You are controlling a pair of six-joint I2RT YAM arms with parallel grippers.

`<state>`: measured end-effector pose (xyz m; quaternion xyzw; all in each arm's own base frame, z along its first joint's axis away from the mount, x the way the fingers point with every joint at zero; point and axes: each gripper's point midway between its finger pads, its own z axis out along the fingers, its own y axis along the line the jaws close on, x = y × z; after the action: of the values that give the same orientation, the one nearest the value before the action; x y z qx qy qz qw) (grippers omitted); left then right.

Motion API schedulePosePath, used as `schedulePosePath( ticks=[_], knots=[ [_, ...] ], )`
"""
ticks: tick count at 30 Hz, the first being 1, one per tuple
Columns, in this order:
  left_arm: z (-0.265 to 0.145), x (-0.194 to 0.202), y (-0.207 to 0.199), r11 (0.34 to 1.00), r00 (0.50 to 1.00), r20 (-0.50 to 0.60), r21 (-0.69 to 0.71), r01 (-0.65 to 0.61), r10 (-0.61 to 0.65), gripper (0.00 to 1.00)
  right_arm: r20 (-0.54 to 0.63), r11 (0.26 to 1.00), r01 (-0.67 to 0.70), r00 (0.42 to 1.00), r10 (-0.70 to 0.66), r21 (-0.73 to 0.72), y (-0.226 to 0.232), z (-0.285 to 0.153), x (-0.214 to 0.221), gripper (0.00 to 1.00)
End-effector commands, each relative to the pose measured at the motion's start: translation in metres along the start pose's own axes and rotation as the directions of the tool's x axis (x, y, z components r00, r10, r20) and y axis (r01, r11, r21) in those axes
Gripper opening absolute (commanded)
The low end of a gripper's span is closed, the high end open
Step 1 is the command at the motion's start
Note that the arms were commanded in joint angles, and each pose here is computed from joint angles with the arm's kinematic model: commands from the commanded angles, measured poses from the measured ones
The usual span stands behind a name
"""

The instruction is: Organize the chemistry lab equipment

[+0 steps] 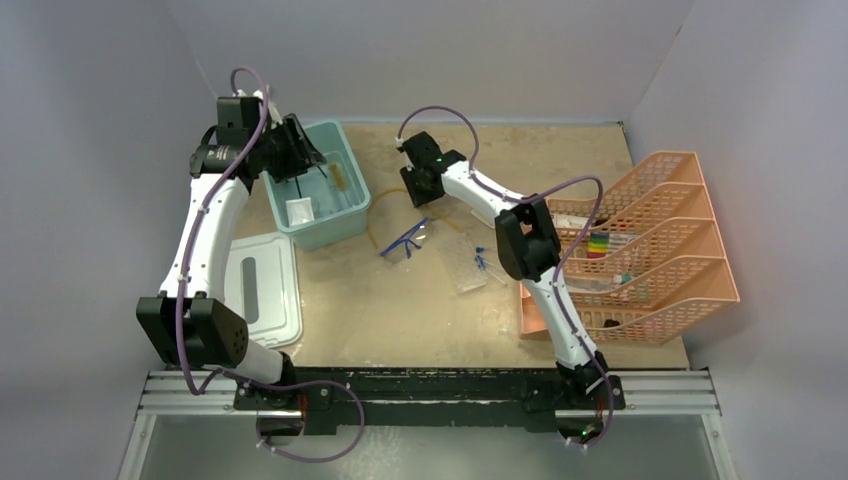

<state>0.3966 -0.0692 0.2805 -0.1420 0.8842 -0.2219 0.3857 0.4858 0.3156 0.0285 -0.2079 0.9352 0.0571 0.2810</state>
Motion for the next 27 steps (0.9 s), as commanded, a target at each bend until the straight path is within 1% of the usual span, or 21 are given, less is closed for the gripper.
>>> schedulePosePath(
  ticks=[1,7,9,11,12,15,16,19,22,24,27],
  knots=[
    [-0.014,-0.007,-0.005,1.0,0.999,0.044,0.017,-0.005,0.004,0.5,-0.031,0.999,0.017,0.999,-0.016,0.027,-0.007,0.0,0.003,0.37],
    [-0.017,-0.005,-0.003,1.0,0.999,0.044,0.004,-0.008,0.008,0.5,-0.055,0.998,0.048,0.997,-0.045,0.049,-0.013,0.013,0.011,0.37],
    [-0.016,-0.004,-0.002,1.0,0.999,0.04,0.004,-0.006,0.006,0.5,-0.069,0.996,0.059,0.996,-0.055,0.06,-0.015,0.02,0.017,0.34],
    [-0.016,-0.004,-0.002,1.0,0.999,0.039,0.003,-0.004,0.004,0.5,-0.076,0.994,0.079,0.994,-0.073,0.074,-0.018,0.027,0.021,0.27],
    [-0.016,-0.003,-0.002,1.0,0.999,0.037,0.002,-0.003,0.003,0.5,-0.08,0.992,0.088,0.994,-0.081,0.092,-0.022,0.03,0.023,0.22],
    [-0.016,-0.003,-0.003,1.0,0.999,0.038,0.006,-0.001,0.001,0.5,-0.08,0.987,0.11,0.992,-0.101,0.114,-0.027,0.032,0.023,0.02],
    [-0.016,-0.003,-0.003,1.0,0.999,0.037,0.008,0.001,-0.001,0.5,-0.073,0.986,0.116,0.992,-0.107,0.123,-0.029,0.031,0.021,0.0],
    [-0.017,-0.004,-0.005,1.0,0.999,0.04,0.015,0.002,-0.002,0.5,-0.007,0.98,0.119,0.993,-0.119,0.159,-0.035,0.016,0.001,0.0],
    [-0.019,-0.005,-0.006,1.0,0.999,0.045,0.019,0.003,-0.004,0.5,0.106,0.98,0.09,0.988,-0.11,0.177,-0.037,-0.015,-0.034,0.0],
    [-0.02,-0.006,-0.007,1.0,0.999,0.052,0.019,0.002,-0.003,0.5,0.194,0.977,0.091,0.973,-0.128,0.191,-0.04,-0.042,-0.063,0.0],
    [-0.022,-0.007,-0.007,1.0,0.998,0.062,0.018,0.002,-0.003,0.5,0.339,0.984,0.064,0.934,-0.117,0.164,-0.036,-0.086,-0.104,0.0]
  ],
)
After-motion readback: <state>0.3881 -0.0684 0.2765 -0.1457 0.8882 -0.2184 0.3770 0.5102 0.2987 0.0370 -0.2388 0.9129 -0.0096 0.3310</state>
